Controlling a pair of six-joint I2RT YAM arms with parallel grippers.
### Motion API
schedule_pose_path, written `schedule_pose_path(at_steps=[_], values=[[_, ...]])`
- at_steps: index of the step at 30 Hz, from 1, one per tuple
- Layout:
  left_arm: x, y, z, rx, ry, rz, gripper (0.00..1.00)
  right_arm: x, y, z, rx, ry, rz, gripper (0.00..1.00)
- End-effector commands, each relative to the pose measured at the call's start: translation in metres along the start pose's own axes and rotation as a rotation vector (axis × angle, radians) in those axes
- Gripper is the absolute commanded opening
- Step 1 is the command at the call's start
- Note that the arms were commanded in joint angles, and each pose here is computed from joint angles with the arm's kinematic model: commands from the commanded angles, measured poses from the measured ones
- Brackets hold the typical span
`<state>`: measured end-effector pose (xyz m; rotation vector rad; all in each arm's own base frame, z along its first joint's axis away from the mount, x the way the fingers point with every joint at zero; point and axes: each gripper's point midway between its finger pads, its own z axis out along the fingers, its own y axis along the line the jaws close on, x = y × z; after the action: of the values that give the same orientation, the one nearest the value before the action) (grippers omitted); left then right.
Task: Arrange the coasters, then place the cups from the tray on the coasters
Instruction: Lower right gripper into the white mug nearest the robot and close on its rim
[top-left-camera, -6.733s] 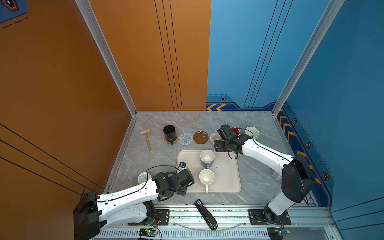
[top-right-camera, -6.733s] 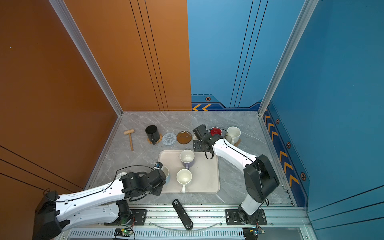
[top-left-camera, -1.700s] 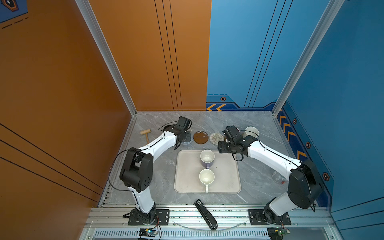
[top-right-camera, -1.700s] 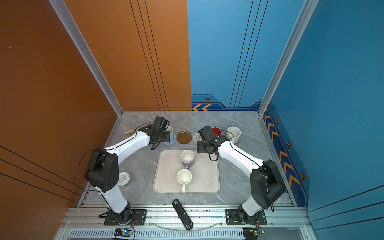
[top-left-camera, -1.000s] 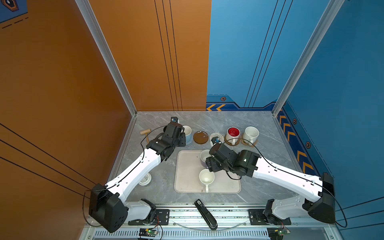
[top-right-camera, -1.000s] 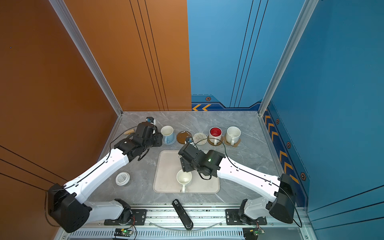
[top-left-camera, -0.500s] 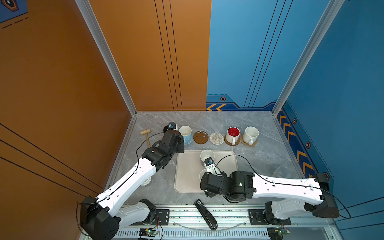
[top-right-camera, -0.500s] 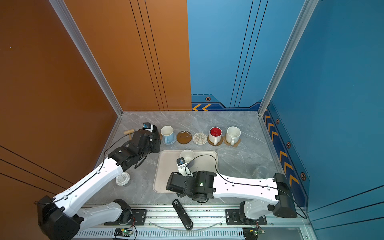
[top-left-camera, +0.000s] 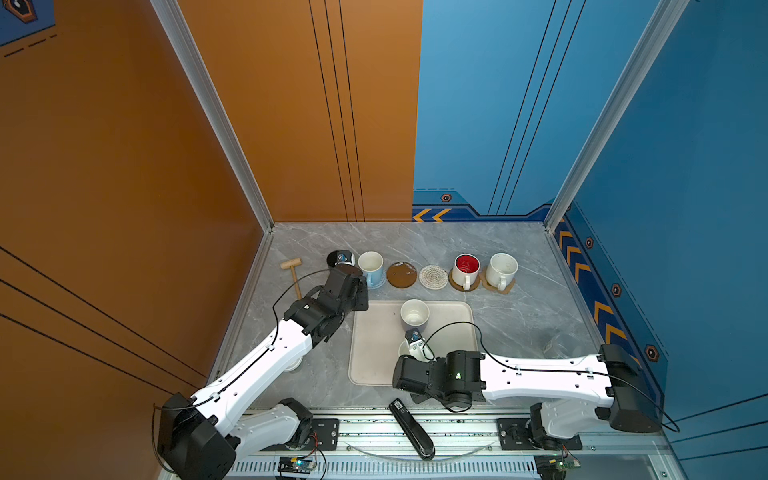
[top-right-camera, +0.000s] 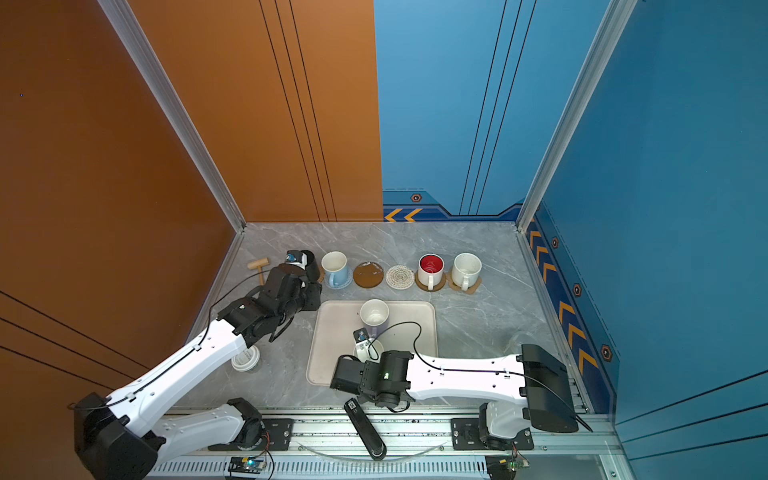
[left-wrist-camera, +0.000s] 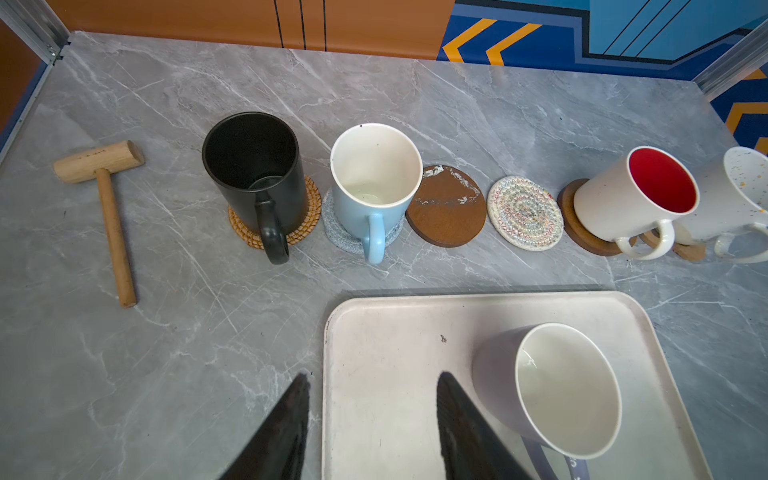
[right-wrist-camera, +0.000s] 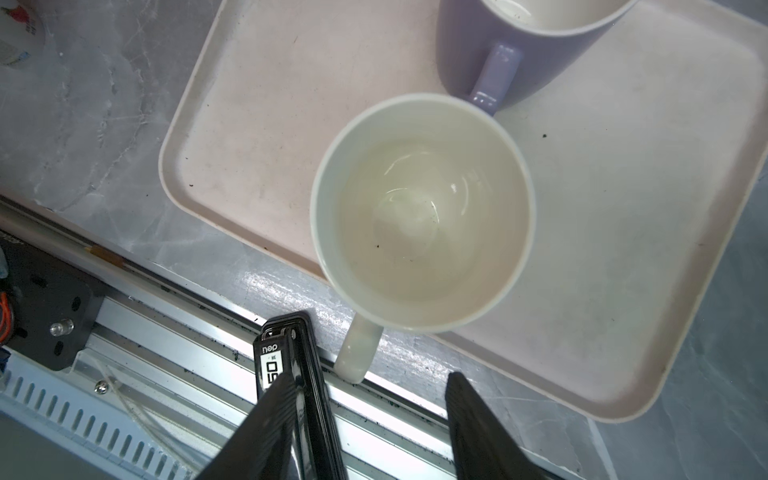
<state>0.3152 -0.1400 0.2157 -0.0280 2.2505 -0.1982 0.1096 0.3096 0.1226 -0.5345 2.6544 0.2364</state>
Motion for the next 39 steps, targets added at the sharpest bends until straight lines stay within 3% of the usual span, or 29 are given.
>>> schedule_pose_path(at_steps=[1,33,39], values=[[0.004,0.004,-0.002,-0.017,0.001,0.007,0.51,0.004,0.005,0.01,-0.018,0.029,0.014,0.53],[0.002,-0.001,0.006,-0.014,0.02,0.029,0.51,0.003,-0.01,0.05,0.038,0.096,0.085,0.31],[0.004,0.0,0.007,-0.017,0.025,0.03,0.51,0.004,-0.013,0.051,0.045,0.1,0.094,0.19]])
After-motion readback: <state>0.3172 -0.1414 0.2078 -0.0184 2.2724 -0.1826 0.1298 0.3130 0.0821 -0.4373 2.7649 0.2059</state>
